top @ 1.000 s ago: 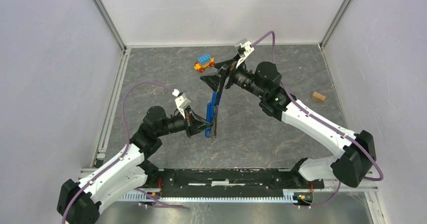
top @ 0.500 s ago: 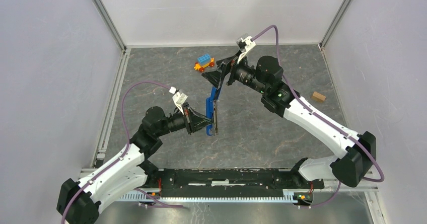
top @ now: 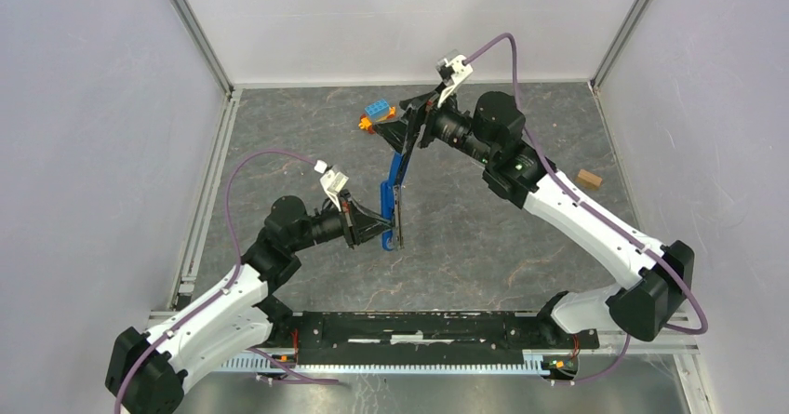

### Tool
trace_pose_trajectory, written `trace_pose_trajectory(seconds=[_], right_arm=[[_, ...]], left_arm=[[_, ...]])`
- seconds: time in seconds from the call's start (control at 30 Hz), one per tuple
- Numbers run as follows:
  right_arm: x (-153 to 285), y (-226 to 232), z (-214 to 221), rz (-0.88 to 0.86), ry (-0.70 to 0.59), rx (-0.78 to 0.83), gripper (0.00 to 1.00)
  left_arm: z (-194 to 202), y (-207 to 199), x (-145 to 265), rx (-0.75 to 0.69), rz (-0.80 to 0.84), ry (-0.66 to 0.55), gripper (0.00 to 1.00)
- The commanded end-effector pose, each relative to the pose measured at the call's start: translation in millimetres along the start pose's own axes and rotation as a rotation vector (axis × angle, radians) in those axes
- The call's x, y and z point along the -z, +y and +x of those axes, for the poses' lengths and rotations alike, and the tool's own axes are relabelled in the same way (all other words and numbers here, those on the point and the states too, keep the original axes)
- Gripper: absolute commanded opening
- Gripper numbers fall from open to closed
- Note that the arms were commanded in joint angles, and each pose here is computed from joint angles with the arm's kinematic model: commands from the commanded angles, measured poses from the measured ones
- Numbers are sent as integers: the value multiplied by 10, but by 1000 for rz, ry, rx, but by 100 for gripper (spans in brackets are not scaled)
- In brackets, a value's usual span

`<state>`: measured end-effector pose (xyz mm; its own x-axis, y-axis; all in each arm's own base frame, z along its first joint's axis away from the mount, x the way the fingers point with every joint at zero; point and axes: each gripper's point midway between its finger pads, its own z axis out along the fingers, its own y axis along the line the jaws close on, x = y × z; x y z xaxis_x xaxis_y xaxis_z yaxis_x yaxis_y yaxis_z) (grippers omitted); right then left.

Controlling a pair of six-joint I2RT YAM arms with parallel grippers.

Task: Load the staples into the stapler

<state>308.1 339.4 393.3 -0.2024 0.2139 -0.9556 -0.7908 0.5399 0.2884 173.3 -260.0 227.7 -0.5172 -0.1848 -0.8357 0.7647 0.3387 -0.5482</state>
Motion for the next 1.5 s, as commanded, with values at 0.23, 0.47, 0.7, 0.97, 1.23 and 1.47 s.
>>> trace_pose_trajectory(seconds=[0.23,0.47,0.7,0.97,1.23,1.47], right_arm=[[-167,163,-114,-134,5,60,96],[-207,145,106,-166,28,40,94],[-122,170,-114,-150,6,35,98],[143,15,-257,-3,16,74,98],[522,-105,354,69,108,-28,90],[548,28,785,41,146,-99,75]], left_arm=[[-159,-403,-10,-65,224,-36,2],[-145,-580,39,-84,323,-14,2],[-45,-298,-23,-31,177,23,2],[-56,-86,-34,37,76,-28,2],[-257,207,61,84,-118,-156,2],[-397,296,123,85,-187,-236,2]])
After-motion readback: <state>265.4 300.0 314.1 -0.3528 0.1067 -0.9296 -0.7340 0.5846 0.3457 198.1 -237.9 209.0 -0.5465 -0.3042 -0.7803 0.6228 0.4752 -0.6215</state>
